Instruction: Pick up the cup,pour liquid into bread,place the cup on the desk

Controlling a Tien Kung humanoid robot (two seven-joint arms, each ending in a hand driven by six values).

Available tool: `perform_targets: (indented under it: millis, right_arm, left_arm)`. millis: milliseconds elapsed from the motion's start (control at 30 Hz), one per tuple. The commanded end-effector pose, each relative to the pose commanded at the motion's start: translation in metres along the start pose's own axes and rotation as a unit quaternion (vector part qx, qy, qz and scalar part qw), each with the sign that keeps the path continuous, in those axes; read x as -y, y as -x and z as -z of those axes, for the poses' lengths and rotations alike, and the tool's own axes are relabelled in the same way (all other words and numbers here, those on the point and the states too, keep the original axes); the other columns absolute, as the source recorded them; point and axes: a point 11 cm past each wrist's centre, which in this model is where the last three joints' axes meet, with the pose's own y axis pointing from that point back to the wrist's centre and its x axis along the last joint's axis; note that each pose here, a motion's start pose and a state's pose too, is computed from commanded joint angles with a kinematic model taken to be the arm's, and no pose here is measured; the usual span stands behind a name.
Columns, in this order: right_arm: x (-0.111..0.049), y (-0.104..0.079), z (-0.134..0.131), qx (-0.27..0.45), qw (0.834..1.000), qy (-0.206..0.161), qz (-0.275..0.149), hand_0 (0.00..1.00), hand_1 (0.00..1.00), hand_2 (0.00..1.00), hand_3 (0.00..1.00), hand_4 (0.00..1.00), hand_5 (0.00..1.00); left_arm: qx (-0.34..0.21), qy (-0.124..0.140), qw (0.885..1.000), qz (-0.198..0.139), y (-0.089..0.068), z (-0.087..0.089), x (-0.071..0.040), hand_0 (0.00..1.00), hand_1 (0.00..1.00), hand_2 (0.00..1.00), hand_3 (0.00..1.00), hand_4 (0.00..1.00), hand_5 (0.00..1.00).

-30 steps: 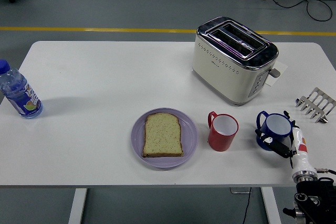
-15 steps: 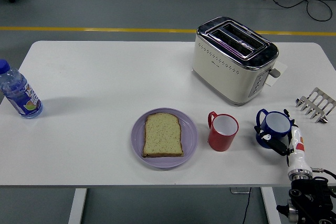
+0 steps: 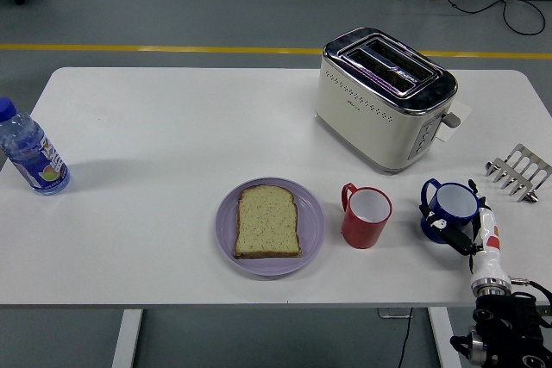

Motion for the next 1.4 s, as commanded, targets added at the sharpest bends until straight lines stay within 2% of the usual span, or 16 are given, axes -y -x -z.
perform_targets:
  millis: [33,67,233,267,433,467,633,667,833,867,1033,1067,1233,1267,1400]
  right_arm:
    - [0.0,0.0,0.0,0.002,1.0,0.0,0.0,0.899,0.83,0.929,0.993,0.961,0.271]
    - [0.0,0.0,-0.002,0.006,1.0,0.001,-0.002,0.861,0.771,0.889,0.944,0.911,0.23]
    - [0.0,0.002,-0.008,0.006,1.0,0.004,-0.003,0.861,0.771,0.889,0.944,0.911,0.23]
    - [-0.001,0.002,-0.009,0.006,1.0,0.002,-0.004,0.821,0.727,0.842,0.89,0.851,0.183]
    - [-0.001,0.0,-0.009,0.008,1.0,-0.006,-0.013,0.821,0.727,0.842,0.89,0.851,0.183]
    - [-0.002,0.0,-0.009,0.008,1.0,-0.009,-0.016,0.714,0.649,0.758,0.784,0.775,0.133]
    - [-0.002,-0.003,-0.007,0.01,0.999,-0.019,-0.028,0.714,0.649,0.758,0.784,0.775,0.133]
    - [-0.002,-0.004,-0.007,0.011,0.999,-0.021,-0.03,0.673,0.608,0.718,0.748,0.75,0.114]
    - [-0.003,-0.008,-0.003,0.014,0.998,-0.036,-0.045,0.673,0.608,0.718,0.748,0.75,0.114]
    - [-0.003,-0.008,-0.003,0.015,0.998,-0.038,-0.047,0.613,0.557,0.662,0.745,0.724,0.089]
    - [-0.003,-0.012,0.002,0.02,0.997,-0.05,-0.061,0.613,0.557,0.662,0.745,0.724,0.089]
    - [-0.003,-0.013,0.004,0.021,0.996,-0.053,-0.064,0.535,0.501,0.62,0.733,0.686,0.036]
    - [0.0,-0.018,0.02,0.03,0.994,-0.076,-0.077,0.535,0.501,0.62,0.733,0.686,0.036]
    - [0.001,-0.018,0.022,0.031,0.993,-0.078,-0.078,0.503,0.43,0.536,0.712,0.613,0.002]
    - [0.003,-0.021,0.039,0.033,0.992,-0.096,-0.079,0.503,0.43,0.536,0.712,0.613,0.002]
  left_arm:
    - [0.0,0.0,1.0,0.0,0.0,0.0,0.0,0.634,0.645,0.655,0.544,0.318,0.845]
    - [0.001,-0.001,1.0,0.0,0.001,0.001,0.0,0.635,0.645,0.656,0.545,0.318,0.846]
    - [0.004,-0.003,1.0,0.002,0.002,0.004,0.0,0.635,0.645,0.656,0.545,0.318,0.846]
    - [0.004,-0.004,1.0,0.002,0.003,0.004,0.0,0.635,0.645,0.655,0.545,0.319,0.847]
    - [0.004,-0.005,1.0,0.003,0.003,0.006,0.0,0.635,0.645,0.655,0.545,0.319,0.847]
    - [0.004,-0.006,1.0,0.003,0.004,0.006,0.0,0.634,0.645,0.656,0.545,0.319,0.846]
    - [0.006,-0.007,1.0,0.003,0.004,0.008,0.0,0.634,0.645,0.656,0.545,0.319,0.846]
    - [0.006,-0.007,1.0,0.003,0.004,0.008,0.0,0.635,0.645,0.656,0.545,0.318,0.845]
    - [0.007,-0.008,1.0,0.004,0.005,0.009,0.0,0.635,0.645,0.656,0.545,0.318,0.845]
    - [0.007,-0.008,1.0,0.004,0.005,0.009,0.0,0.635,0.645,0.656,0.545,0.318,0.845]
    - [0.006,-0.008,1.0,0.003,0.005,0.009,0.0,0.635,0.645,0.656,0.545,0.318,0.845]
    - [0.006,-0.007,1.0,0.003,0.004,0.008,0.0,0.634,0.645,0.656,0.545,0.319,0.845]
    - [0.003,-0.003,1.0,0.002,0.002,0.004,0.0,0.634,0.645,0.656,0.545,0.319,0.845]
    - [0.002,-0.003,1.0,0.001,0.002,0.004,0.0,0.634,0.645,0.656,0.545,0.319,0.844]
    - [0.001,-0.002,1.0,0.001,0.002,0.002,0.0,0.634,0.645,0.656,0.545,0.319,0.844]
